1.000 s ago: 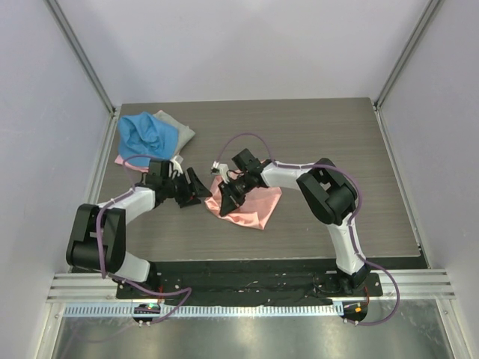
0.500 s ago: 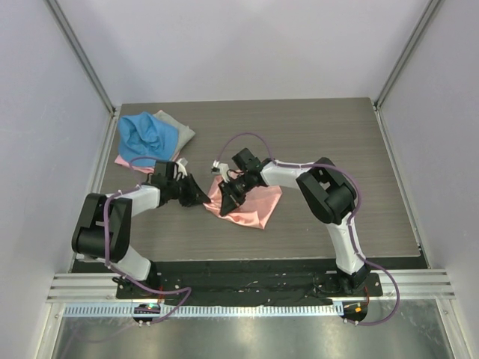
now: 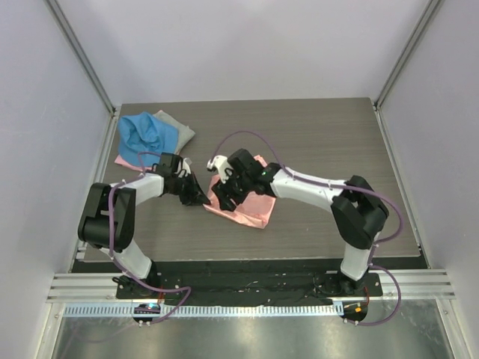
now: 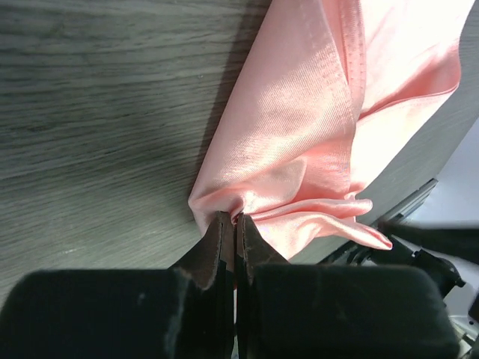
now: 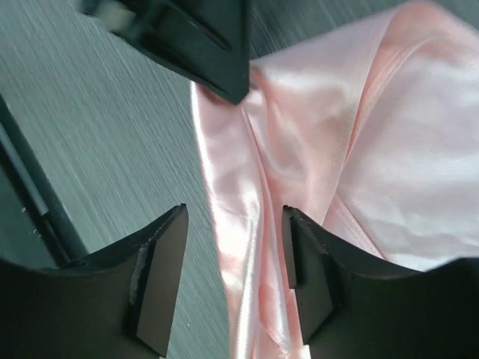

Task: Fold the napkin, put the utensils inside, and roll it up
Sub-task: Roll the napkin with the utensil

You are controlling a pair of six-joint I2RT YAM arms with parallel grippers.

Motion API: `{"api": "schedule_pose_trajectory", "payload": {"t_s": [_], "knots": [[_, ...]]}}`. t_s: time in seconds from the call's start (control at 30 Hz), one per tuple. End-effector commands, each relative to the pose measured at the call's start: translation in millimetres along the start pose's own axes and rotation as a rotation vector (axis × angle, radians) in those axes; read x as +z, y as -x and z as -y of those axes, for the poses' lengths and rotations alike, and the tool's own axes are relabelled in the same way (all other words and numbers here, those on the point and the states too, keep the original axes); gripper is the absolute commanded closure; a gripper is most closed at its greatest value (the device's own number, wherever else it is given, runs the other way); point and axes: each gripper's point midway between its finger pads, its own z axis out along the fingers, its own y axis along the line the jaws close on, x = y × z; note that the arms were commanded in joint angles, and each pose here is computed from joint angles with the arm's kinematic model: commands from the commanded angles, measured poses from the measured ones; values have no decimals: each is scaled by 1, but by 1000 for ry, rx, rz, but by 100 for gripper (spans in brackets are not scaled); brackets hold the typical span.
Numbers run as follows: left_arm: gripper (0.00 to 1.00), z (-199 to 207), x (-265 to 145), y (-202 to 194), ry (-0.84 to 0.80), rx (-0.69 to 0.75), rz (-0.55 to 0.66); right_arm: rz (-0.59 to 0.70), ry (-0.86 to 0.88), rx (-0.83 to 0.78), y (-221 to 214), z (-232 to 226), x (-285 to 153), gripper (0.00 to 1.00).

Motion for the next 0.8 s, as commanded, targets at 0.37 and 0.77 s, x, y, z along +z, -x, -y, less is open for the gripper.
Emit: {"api": "schedule_pose_trajectory", "payload": {"t_s": [0.37, 0.77], "knots": [[100, 0, -5, -8, 56, -8, -109, 162, -403, -380, -2, -26, 12, 31], [100, -1, -4, -7, 62, -3, -121, 98, -409, -438, -24, -18, 37, 41]]}}
